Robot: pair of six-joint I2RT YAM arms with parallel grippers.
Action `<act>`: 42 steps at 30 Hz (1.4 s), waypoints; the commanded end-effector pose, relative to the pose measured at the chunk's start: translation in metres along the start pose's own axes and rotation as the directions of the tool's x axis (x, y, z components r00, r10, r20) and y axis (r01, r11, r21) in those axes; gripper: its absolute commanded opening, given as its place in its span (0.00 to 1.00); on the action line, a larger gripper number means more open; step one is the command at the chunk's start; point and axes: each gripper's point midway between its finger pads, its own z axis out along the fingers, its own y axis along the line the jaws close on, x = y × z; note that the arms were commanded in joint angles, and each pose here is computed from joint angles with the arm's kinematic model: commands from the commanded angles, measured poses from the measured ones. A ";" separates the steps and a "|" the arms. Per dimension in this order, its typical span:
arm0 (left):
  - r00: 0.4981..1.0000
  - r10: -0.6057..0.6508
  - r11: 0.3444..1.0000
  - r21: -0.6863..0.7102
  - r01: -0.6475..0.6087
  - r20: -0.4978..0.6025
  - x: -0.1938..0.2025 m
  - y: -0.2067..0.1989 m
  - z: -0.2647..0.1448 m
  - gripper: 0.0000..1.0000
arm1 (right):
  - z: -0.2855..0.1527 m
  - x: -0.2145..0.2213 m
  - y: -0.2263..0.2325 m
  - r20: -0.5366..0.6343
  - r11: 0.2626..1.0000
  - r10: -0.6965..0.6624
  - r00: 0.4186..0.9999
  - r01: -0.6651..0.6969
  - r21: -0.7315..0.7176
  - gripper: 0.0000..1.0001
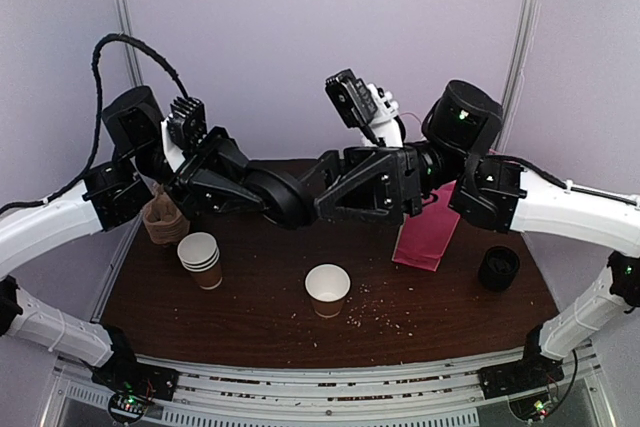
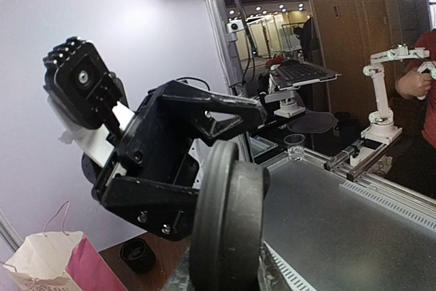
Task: Pack the takeout coffee
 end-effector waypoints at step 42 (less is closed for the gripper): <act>0.215 -0.893 0.002 -0.475 0.880 0.396 0.272 0.044 -0.032 0.21 | -0.194 0.178 -0.177 0.442 0.201 0.079 0.893 -0.449 0.871 0.70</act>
